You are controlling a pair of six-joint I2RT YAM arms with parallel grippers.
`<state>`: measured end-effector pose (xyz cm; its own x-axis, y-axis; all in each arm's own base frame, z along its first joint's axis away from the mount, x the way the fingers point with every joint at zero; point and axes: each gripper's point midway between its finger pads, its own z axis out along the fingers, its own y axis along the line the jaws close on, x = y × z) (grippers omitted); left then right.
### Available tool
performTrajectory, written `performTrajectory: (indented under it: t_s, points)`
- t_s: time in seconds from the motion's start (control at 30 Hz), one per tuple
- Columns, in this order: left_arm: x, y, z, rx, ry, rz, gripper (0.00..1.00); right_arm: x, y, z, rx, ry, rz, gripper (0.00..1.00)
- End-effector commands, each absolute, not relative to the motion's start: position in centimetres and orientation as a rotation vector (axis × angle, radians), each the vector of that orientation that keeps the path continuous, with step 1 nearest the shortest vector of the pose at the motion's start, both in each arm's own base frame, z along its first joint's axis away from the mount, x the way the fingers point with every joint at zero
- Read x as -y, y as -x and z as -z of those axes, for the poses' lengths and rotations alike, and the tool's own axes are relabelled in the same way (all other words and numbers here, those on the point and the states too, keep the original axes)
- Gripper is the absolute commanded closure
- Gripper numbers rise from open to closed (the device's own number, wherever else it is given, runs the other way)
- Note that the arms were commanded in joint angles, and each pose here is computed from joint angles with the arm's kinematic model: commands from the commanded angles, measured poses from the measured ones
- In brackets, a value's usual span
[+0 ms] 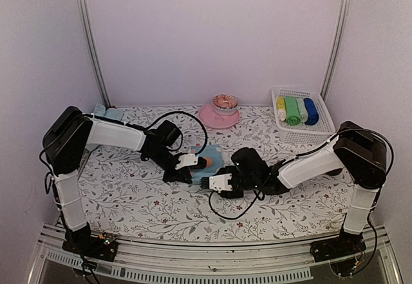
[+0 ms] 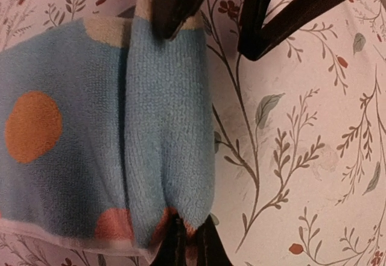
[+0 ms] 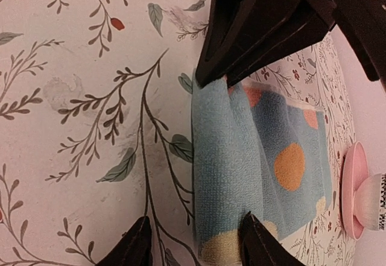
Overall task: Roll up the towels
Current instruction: Roll the towel at the center of the board.
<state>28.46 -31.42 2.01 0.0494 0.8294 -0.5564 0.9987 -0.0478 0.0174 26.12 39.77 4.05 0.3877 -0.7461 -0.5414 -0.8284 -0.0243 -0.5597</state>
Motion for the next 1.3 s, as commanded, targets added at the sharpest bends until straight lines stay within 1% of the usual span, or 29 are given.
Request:
performTrajectory:
  t_s: [0.0, 0.1, 0.4, 0.5, 0.63, 0.7, 0.73, 0.77, 0.9, 0.97, 1.03, 1.1, 1.27]
  points:
    - [30.0, -26.8, 0.3, -1.967, -1.965, 0.668, 1.00, -40.9, -27.8, -4.8, -1.342, 1.740, -0.024, 0.49]
    - [30.0, -26.9, 0.2, -1.973, -1.959, 0.682, 1.00, -41.1, -27.9, -4.4, -1.336, 1.753, -0.014, 0.51]
    - [29.8, -27.2, -0.1, -1.990, -1.937, 0.720, 1.00, -41.4, -28.5, -3.0, -1.352, 1.772, 0.040, 0.61]
    - [29.6, -27.1, -0.1, -1.992, -1.938, 0.727, 1.00, -41.4, -29.0, -2.5, -1.375, 1.776, 0.067, 0.70]
    - [29.5, -27.4, -0.5, -1.980, -1.928, 0.710, 1.00, -41.5, -28.9, -1.8, -1.439, 1.794, 0.043, 0.88]
    - [29.4, -27.8, -0.9, -1.971, -1.913, 0.679, 1.00, -41.7, -28.4, -1.8, -1.470, 1.805, 0.001, 0.91]
    - [29.4, -28.3, -2.1, -1.941, -1.891, 0.640, 0.99, -41.7, -28.0, -1.9, -1.483, 1.813, -0.025, 0.92]
    - [29.4, -28.7, -2.8, -1.921, -1.875, 0.608, 0.94, -41.7, -27.7, -1.9, -1.504, 1.816, -0.060, 0.92]
    - [28.8, -29.4, -4.7, -1.852, -1.811, 0.510, 0.66, -41.7, -26.2, -1.6, -1.589, 1.852, -0.181, 0.93]
    - [28.4, -29.3, -5.5, -1.810, -1.780, 0.469, 0.55, -41.6, -25.5, -1.3, -1.652, 1.864, -0.258, 0.93]
    - [27.9, -29.2, -6.1, -1.762, -1.747, 0.422, 0.48, -41.8, -25.1, -1.6, -1.687, 1.861, -0.328, 0.93]
    - [27.3, -29.0, -6.4, -1.712, -1.725, 0.370, 0.46, -41.9, -24.6, -1.8, -1.725, 1.861, -0.400, 0.94]
    - [25.7, -27.8, -6.2, -1.584, -1.712, 0.252, 0.46, -42.6, -24.3, -2.7, -1.812, 1.856, -0.545, 0.96]
